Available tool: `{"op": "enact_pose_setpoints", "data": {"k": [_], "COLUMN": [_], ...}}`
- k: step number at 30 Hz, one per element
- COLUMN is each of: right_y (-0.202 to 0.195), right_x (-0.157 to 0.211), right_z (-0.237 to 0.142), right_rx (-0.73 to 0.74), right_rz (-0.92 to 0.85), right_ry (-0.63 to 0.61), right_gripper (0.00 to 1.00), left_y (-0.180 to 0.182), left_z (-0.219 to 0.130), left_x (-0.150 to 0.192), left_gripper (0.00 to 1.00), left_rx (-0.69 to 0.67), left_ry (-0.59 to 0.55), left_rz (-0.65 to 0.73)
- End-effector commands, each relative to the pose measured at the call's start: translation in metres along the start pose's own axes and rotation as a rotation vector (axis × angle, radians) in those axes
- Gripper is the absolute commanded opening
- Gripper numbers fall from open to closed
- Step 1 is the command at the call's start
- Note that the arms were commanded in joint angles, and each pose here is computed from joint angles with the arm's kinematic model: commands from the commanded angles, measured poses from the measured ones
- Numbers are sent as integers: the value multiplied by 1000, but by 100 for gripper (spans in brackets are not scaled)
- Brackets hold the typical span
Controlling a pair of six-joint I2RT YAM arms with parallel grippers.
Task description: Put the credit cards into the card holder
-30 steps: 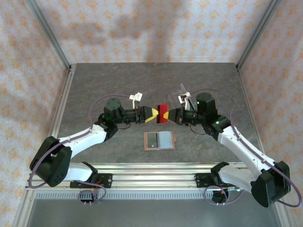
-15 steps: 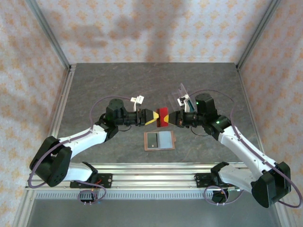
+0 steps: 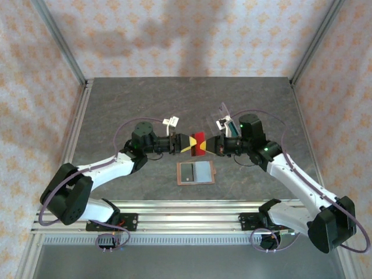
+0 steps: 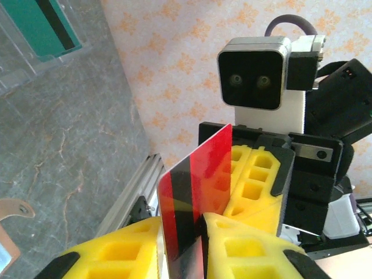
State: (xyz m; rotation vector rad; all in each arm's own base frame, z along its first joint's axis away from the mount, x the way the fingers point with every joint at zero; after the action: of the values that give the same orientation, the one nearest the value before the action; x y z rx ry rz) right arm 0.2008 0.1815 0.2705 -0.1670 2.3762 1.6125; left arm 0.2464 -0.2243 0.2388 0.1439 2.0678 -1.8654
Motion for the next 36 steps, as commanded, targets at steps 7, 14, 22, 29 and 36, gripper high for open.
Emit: {"op": "enact_pose_setpoints", "data": {"k": [7, 14, 22, 29, 36], "right_y": [7, -15, -71, -108, -130], "right_x": [-5, 1, 23, 27, 29], "right_z": [2, -2, -3, 7, 22], "right_rx": [-23, 171, 453, 569, 547], "right_rz": [-47, -21, 35, 68, 107], "right_ry": [3, -12, 8, 47, 101], "right_gripper": [6, 51, 53, 53, 53], "left_y": [-4, 25, 70, 102, 127], "left_z": [2, 0, -11, -4, 7], "left_x": [4, 13, 33, 43, 49], "left_gripper": [0, 0, 0, 0, 0], "left_rx": [61, -109, -420, -470, -430], "left_ry": [24, 42, 108, 139, 150], "left_rz": [35, 18, 6, -54, -133]}}
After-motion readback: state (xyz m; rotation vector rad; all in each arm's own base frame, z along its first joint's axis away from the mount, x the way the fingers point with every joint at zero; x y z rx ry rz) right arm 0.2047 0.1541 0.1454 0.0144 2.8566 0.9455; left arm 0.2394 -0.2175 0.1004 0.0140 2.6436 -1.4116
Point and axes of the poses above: each hand's point on the last joint's axis, 136 mm out from that joint toward the fingers, its own z axis out along the fingers, its own y axis along the line the jaws close on, x = y × z, the point moved 8 cm from there along -z, back along the fingers, and after that the axes turned 2 degrees about z, right-handed, at the moved point
